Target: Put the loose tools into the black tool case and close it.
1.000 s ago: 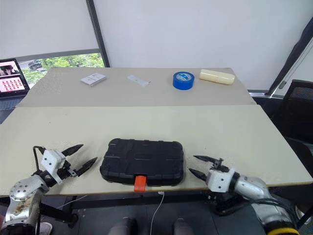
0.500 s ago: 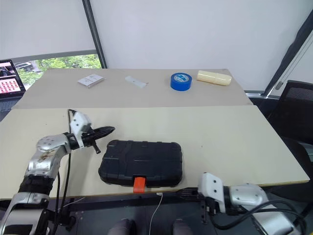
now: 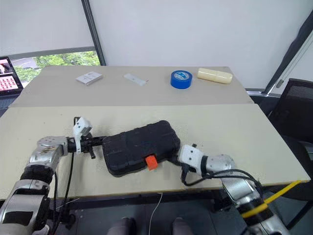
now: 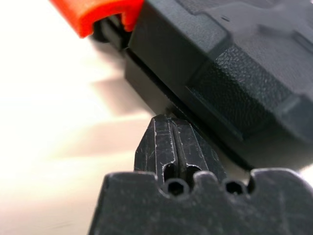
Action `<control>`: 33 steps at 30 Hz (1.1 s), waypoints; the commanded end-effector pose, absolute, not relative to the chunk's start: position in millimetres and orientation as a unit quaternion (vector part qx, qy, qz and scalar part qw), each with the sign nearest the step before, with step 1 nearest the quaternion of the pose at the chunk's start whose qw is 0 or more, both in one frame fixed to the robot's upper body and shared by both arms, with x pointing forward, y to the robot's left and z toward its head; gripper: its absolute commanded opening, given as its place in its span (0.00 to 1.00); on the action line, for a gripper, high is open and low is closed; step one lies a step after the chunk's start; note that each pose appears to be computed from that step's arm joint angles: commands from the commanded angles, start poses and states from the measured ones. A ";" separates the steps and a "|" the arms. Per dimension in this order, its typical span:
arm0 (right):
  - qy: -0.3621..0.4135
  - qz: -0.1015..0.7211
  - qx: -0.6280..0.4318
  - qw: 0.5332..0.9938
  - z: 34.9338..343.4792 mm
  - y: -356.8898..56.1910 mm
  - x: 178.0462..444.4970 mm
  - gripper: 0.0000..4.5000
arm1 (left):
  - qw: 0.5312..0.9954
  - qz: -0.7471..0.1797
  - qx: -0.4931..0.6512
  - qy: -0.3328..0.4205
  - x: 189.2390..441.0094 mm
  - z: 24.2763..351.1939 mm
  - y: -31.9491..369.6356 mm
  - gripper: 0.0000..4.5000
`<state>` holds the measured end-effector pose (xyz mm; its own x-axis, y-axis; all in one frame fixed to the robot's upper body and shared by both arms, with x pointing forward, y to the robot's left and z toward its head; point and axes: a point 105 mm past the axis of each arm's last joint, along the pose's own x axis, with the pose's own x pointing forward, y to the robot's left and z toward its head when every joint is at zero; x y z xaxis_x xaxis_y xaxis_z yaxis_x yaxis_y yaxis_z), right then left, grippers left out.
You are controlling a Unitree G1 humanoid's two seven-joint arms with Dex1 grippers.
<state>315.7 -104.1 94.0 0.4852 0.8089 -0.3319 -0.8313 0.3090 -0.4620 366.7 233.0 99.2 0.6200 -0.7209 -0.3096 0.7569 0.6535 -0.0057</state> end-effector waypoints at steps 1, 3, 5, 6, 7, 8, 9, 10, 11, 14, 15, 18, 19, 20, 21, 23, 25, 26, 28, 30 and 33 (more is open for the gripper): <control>-0.023 0.459 -0.301 0.836 113.2 -122.9 343.7 0.00 | 0.927 -0.367 0.012 0.078 365.9 125.3 248.0 0.01; -0.031 0.468 -0.292 0.834 114.6 -126.8 342.5 0.00 | 0.930 -0.365 0.007 0.040 363.1 143.1 250.7 0.01; -0.033 0.478 -0.275 0.834 115.0 -131.6 336.2 0.00 | 0.923 -0.384 0.008 0.014 359.3 162.5 247.6 0.01; -0.032 0.482 -0.265 0.835 114.8 -134.3 332.2 0.00 | 0.915 -0.403 0.007 0.004 356.5 171.6 241.3 0.01; -0.033 0.488 -0.258 0.833 114.1 -136.7 326.3 0.00 | 0.902 -0.431 0.009 -0.001 353.6 179.8 229.9 0.01; -0.036 0.498 -0.250 0.830 113.5 -137.6 319.8 0.00 | 0.890 -0.456 0.011 -0.003 350.8 186.1 218.1 0.01; -0.035 0.500 -0.241 0.831 112.8 -139.2 314.2 0.00 | 0.875 -0.484 0.020 -0.003 348.4 190.8 202.2 0.01; -0.038 0.503 -0.232 0.832 113.5 -139.7 309.6 0.00 | 0.861 -0.508 0.029 -0.001 346.0 193.1 187.4 0.01; -0.040 0.506 -0.221 0.833 115.0 -139.1 304.8 0.00 | 0.848 -0.528 0.037 0.008 345.1 191.9 170.8 0.01; -0.048 0.517 -0.205 0.830 121.1 -132.8 294.0 0.00 | 0.829 -0.552 0.066 0.058 346.2 172.2 133.0 0.01; -0.053 0.520 -0.200 0.829 124.0 -129.2 291.7 0.00 | 0.822 -0.560 0.074 0.075 345.1 163.7 122.2 0.01; -0.066 0.533 -0.197 0.821 132.8 -116.2 287.3 0.00 | 0.813 -0.555 0.109 0.140 346.3 124.3 106.4 0.01; -0.070 0.537 -0.199 0.817 136.0 -111.2 286.7 0.00 | 0.809 -0.548 0.133 0.164 346.4 107.7 105.2 0.01; -0.074 0.541 -0.200 0.814 139.1 -106.2 286.6 0.00 | 0.808 -0.539 0.146 0.185 346.3 92.6 104.9 0.01; -0.075 0.545 -0.200 0.811 140.7 -102.4 286.1 0.00 | 0.808 -0.535 0.147 0.196 345.5 83.5 104.3 0.01; -0.075 0.554 -0.203 0.804 141.7 -97.0 284.3 0.00 | 0.811 -0.533 0.136 0.201 344.3 76.5 102.9 0.01; -0.070 0.567 -0.202 0.796 138.9 -87.5 282.9 0.00 | 0.810 -0.535 0.137 0.198 342.1 74.5 101.9 0.01; -0.062 0.571 -0.206 0.792 133.4 -83.5 283.4 0.00 | 0.811 -0.534 0.138 0.196 342.0 75.2 101.8 0.01; -0.048 0.576 -0.214 0.788 123.8 -79.0 285.3 0.00 | 0.813 -0.531 0.141 0.191 343.5 77.4 102.5 0.01; -0.037 0.573 -0.214 0.790 116.6 -77.1 288.7 0.00 | 0.815 -0.528 0.144 0.190 344.9 79.1 104.5 0.01; -0.020 0.570 -0.219 0.792 103.8 -75.4 292.7 0.00 | 0.817 -0.525 0.149 0.188 346.3 81.8 107.2 0.01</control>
<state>289.0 -76.3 100.4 0.3349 0.9144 -0.2274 -0.9080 0.2487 -0.3371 352.2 93.4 122.0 0.3890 -0.8575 -0.3366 0.9210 0.3710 0.1192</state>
